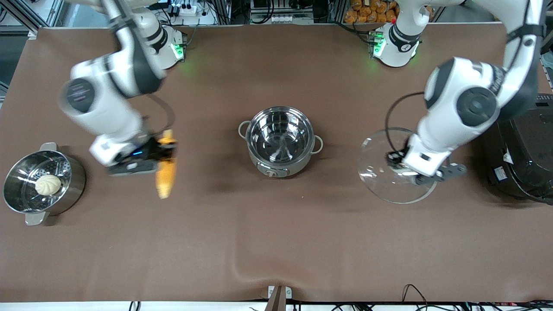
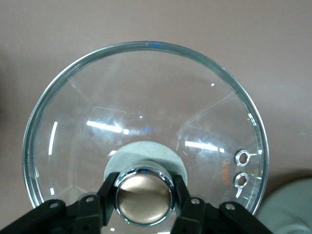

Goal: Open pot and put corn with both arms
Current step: 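Lift the lid off with the left gripper while the right gripper lifts the corn, then lower the corn into the pot with the right gripper and release it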

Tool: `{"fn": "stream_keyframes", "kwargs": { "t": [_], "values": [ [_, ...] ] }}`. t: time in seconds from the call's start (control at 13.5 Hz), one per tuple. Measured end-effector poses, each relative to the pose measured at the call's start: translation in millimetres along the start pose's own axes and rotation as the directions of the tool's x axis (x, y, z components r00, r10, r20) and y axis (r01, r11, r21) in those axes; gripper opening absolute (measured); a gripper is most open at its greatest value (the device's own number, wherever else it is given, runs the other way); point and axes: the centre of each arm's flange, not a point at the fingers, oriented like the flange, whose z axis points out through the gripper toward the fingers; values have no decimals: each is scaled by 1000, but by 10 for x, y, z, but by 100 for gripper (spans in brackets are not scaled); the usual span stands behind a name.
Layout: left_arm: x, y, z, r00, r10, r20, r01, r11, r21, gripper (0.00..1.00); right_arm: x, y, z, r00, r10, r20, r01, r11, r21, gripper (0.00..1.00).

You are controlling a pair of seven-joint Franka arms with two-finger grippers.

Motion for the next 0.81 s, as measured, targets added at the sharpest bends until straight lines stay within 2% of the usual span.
{"fn": "stream_keyframes", "kwargs": {
  "t": [0.15, 0.37, 0.59, 0.74, 0.81],
  "values": [
    [41, -249, 352, 1000, -2, -3, 1, 1000, -8, 51, -286, -850, 92, 996, 93, 6, -93, 995, 22, 28],
    [-14, -619, 985, 1000, 9, -28, -10, 999, -33, 51, -657, -1616, 349, 986, 169, 12, -169, 985, 41, 28],
    [-232, -781, 1559, 1000, 18, -15, -19, 999, -42, 51, -946, -2081, 565, 959, 282, 12, -282, 957, 63, 28],
    [-305, -861, 1789, 1000, 13, -2, -13, 999, -46, 51, -990, -2155, 667, 949, 315, 19, -315, 947, 57, 28],
    [-314, -929, 1873, 1000, 16, -3, -16, 999, -50, 51, -965, -2137, 696, 947, 321, 17, -322, 945, 52, 33]
  ]
}}
